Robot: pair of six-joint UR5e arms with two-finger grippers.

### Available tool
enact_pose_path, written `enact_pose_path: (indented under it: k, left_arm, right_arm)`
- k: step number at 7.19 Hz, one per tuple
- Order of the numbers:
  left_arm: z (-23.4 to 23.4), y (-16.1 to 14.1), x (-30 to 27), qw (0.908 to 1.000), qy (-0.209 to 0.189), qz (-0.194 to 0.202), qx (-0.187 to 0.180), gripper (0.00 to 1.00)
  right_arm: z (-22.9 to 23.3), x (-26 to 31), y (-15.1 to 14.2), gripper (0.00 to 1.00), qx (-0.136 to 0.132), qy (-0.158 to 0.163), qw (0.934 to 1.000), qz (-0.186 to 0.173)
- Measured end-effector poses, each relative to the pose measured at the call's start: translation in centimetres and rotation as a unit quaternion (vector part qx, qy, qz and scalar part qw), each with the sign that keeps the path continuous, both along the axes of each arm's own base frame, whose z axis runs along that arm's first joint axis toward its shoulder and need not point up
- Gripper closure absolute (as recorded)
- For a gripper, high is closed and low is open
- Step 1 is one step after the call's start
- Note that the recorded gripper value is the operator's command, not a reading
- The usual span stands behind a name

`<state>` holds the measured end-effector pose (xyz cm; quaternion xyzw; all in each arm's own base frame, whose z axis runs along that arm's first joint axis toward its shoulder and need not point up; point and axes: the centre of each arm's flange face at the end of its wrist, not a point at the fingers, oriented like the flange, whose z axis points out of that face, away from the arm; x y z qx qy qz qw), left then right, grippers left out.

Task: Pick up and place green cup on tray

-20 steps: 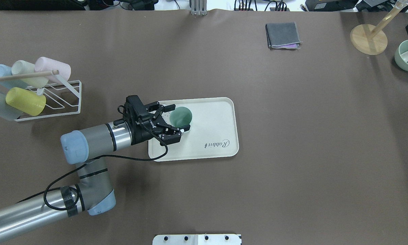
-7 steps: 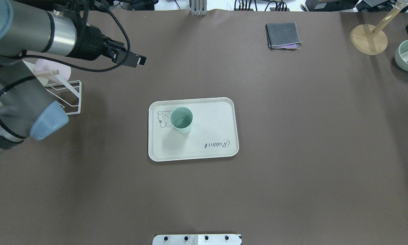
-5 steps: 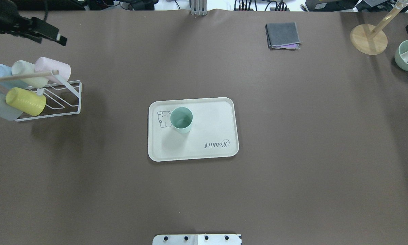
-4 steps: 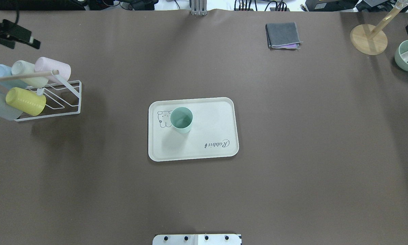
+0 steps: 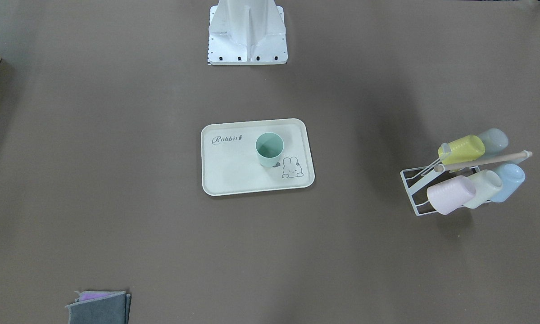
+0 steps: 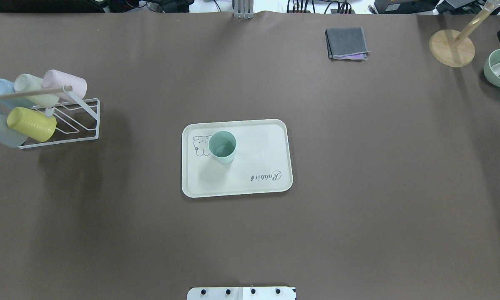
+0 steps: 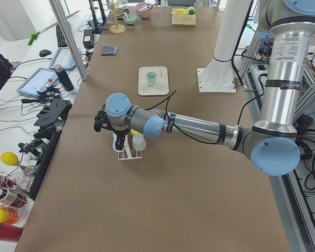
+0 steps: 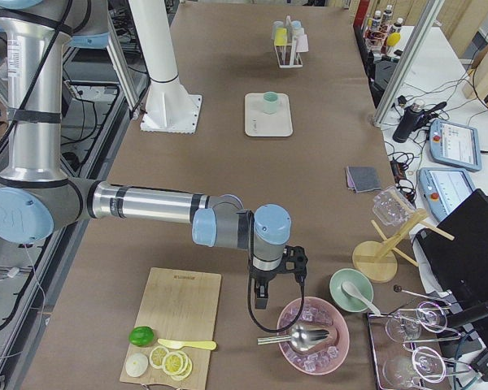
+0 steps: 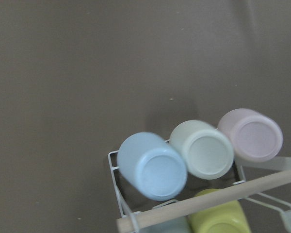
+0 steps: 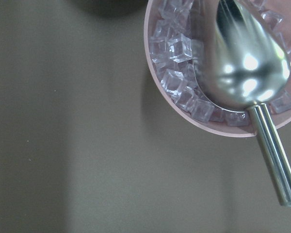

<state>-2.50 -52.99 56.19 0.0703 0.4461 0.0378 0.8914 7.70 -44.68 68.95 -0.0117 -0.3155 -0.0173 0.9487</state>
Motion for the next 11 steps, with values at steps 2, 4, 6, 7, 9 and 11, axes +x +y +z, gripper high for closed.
enact_pose_path:
  k: [2, 4, 6, 7, 9, 11]
  left_arm:
    - [5.0, 1.3, -3.9, 0.9951, -0.081, 0.055, -0.009, 0.02]
    - [8.8, 2.6, -6.2, 0.9931, -0.092, 0.058, -0.044, 0.02]
    - [11.4, 3.4, -6.4, 0.9954, -0.044, 0.048, -0.071, 0.02]
    - [11.7, 3.4, -6.3, 0.9956, -0.035, 0.046, -0.074, 0.02]
    - [11.6, 3.3, -6.3, 0.9959, -0.029, 0.045, -0.072, 0.02]
    - [10.7, 2.8, -6.2, 0.9974, -0.031, 0.041, -0.050, 0.02]
  right_arm:
    - [-0.1, 0.0, 0.0, 0.00, 0.003, -0.001, 1.0000, -0.002]
    - [-0.1, -0.1, -0.1, 0.00, 0.005, -0.001, 1.0000, -0.003]
    - [-0.2, -0.4, -0.2, 0.00, 0.011, 0.000, 0.9999, -0.007]
    - [-0.2, -0.5, -0.3, 0.00, 0.012, 0.000, 0.9999, -0.009]
    - [-0.1, -0.6, -0.3, 0.00, 0.011, 0.001, 0.9999, -0.010]
    - [0.0, -0.7, -0.3, 0.00, 0.010, 0.000, 0.9999, -0.010]
